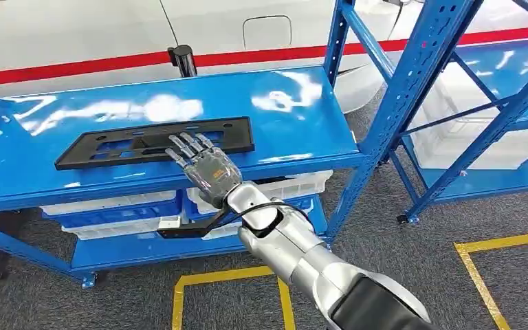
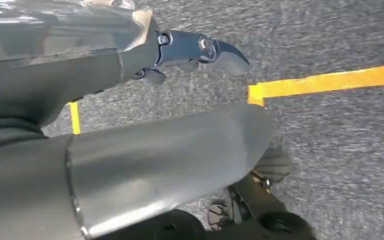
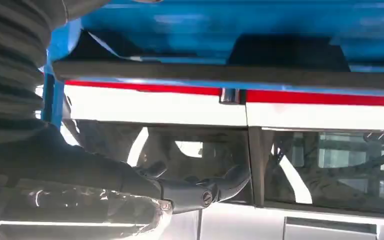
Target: Take the parts from the cabinet and place them on the table.
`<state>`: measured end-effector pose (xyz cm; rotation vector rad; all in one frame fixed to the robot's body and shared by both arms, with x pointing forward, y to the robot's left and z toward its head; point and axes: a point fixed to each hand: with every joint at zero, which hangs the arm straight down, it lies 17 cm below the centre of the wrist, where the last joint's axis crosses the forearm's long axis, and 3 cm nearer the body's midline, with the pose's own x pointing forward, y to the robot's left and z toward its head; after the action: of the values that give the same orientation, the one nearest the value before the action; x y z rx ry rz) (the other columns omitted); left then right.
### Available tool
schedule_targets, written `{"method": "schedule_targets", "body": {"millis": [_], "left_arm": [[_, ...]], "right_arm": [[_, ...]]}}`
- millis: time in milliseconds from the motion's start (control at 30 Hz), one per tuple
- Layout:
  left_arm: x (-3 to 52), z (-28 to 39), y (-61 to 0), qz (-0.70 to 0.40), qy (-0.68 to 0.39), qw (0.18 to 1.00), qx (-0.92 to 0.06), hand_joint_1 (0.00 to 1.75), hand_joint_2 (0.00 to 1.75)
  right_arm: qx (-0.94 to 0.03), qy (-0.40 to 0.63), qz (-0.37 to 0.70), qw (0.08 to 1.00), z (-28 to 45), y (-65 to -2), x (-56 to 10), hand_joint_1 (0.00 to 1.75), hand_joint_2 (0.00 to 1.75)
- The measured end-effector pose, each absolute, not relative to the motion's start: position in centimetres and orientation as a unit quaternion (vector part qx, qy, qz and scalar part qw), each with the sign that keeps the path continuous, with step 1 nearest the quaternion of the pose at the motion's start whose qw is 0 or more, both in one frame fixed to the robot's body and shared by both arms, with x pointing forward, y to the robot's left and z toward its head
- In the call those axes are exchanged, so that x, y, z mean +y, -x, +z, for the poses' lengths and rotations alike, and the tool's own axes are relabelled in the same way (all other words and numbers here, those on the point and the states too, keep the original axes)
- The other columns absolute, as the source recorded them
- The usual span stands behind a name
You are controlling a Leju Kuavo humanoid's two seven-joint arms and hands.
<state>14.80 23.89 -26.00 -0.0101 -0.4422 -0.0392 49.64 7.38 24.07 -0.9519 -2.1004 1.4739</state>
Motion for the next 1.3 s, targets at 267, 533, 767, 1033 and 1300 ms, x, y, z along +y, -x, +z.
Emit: {"method": "schedule_targets", "body": {"millis": [267, 533, 767, 1033, 1300], "left_arm": [[23.7, -25.9, -15.2, -0.023, 0.005, 0.975, -0.221, 0.0, 0.0], [23.3, -25.9, -15.1, -0.026, 0.007, 0.975, -0.219, 0.0, 0.0], [23.3, -25.8, -15.5, -0.026, 0.007, 0.974, -0.223, 0.0, 0.0], [23.6, -25.9, -15.4, -0.02, 0.003, 0.975, -0.222, 0.0, 0.0], [23.8, -25.7, -16.1, -0.011, 0.0, 0.974, -0.227, 0.0, 0.0]], "right_arm": [[-0.757, 0.334, 0.528, 0.191, 24.7, -49.2, 8.4, 0.0, 1.75], [-0.755, 0.325, 0.534, 0.199, 23.7, -49.0, 8.3, 0.0, 1.75], [-0.759, 0.319, 0.534, 0.192, 24.1, -48.5, 9.3, 0.0, 1.75], [-0.758, 0.313, 0.538, 0.194, 23.6, -48.1, 9.7, 0.0, 1.75], [-0.762, 0.307, 0.538, 0.19, 23.9, -47.8, 10.3, 0.0, 1.75]]}}
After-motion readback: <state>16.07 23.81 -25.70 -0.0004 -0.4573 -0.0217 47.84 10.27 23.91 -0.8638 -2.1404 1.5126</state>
